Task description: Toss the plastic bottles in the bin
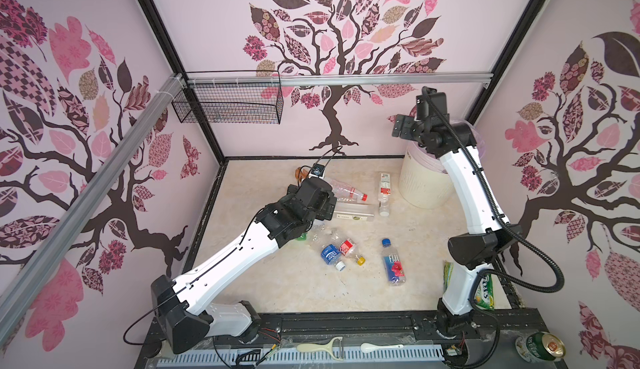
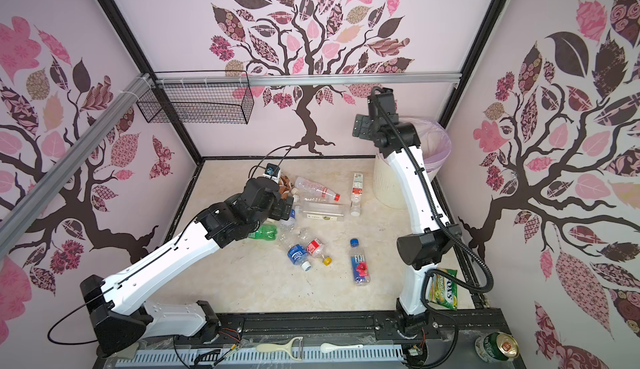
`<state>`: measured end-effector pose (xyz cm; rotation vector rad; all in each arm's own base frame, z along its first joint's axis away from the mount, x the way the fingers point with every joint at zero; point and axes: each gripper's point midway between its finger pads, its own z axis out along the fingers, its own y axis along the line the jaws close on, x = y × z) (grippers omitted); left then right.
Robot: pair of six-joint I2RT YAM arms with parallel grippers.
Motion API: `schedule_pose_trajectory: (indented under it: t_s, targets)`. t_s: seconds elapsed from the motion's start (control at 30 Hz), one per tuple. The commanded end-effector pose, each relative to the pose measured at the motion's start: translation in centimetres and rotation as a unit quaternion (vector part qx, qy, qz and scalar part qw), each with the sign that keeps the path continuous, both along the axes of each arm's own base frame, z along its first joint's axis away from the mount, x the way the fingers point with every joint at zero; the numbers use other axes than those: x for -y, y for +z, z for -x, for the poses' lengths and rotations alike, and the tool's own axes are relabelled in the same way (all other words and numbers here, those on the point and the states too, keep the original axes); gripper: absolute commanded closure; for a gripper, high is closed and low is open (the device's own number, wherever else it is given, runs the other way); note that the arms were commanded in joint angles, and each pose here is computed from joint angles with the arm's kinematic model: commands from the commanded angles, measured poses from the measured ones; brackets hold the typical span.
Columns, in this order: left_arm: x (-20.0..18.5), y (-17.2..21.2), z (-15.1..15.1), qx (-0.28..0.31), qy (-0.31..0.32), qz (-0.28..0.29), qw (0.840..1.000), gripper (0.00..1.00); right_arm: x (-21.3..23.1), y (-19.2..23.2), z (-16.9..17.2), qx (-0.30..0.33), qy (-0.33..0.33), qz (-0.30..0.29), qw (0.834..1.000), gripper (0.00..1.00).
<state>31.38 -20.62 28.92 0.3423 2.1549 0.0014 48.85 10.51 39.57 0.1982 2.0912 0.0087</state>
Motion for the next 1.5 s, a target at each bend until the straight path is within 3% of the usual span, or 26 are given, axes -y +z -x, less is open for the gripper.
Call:
schedule_pose_trajectory:
  t_s: [0.0,0.17,0.4,0.6,0.83,1.27,1.47]
  targets:
    - [-0.1,-1.8,1.7,-0.056,-0.003,0.03,0.998,0.02,-1.8,-2.7,3.2,-0.053,0.003,0.047,0.998,0.01]
    - [-1.4,-3.4,3.7,-0.083,0.01,0.068,0.994,0.02,-3.9,-8.0,7.4,-0.109,0.013,0.077,0.991,0.0]
    - [-1.8,-5.5,5.8,-0.13,-0.012,0.133,0.982,0.02,-2.2,-16.1,14.9,-0.198,0.013,0.043,0.979,0.0]
    - [-1.3,-7.8,6.5,-0.17,-0.016,0.159,0.972,0.02,-0.7,-22.0,21.2,-0.267,0.028,0.008,0.963,0.01]
    - [-0.6,-9.8,6.7,-0.206,-0.009,0.169,0.964,0.02,-0.8,-28.1,26.3,-0.349,0.053,-0.028,0.935,0.01]
    - [-0.9,-11.4,7.8,-0.239,0.011,0.181,0.954,0.02,-3.7,-33.4,28.5,-0.395,0.095,-0.07,0.911,0.01]
    - [-0.7,-11.5,7.8,-0.247,0.017,0.188,0.951,0.02,-3.9,-35.2,28.0,-0.409,0.091,-0.055,0.906,0.14]
